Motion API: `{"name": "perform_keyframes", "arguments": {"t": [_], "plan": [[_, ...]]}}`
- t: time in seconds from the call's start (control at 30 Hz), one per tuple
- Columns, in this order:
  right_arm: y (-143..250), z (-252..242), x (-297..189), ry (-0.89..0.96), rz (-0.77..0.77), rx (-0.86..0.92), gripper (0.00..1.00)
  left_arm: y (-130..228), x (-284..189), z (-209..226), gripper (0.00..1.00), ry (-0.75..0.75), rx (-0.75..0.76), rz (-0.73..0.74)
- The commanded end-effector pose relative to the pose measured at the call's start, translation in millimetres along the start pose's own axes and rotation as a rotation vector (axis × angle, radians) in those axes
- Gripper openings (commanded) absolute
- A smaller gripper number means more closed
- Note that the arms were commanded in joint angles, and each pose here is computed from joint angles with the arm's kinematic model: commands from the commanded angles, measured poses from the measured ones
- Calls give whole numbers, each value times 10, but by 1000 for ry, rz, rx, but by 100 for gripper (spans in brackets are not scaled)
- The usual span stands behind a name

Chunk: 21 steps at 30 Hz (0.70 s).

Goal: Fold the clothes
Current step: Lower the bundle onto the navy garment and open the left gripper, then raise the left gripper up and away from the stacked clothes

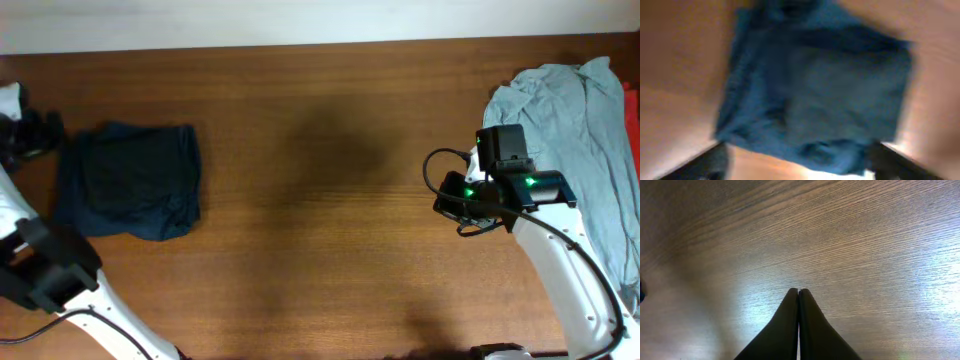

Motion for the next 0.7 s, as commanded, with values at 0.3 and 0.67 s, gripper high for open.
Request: {"name": "perform_keyframes", "arguments": {"t": [0.3,0.67], "plan": [[-29,-55,-55,47,-22,-63,4,248,62,-852,1,-14,29,68],[-3,-76,-55,58,-11,-80,5,182,723,-452,1,-150,-82,67]]}}
Point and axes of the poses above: each gripper's point midway between its finger pads, its own x axis out along the fingers, its own z axis along the line the jaws close on, y = z × x, the point moved 2 cm from there along -x, back along the fingers, and after that the axes turned 14 degrees about -x, right-handed, at the moved point
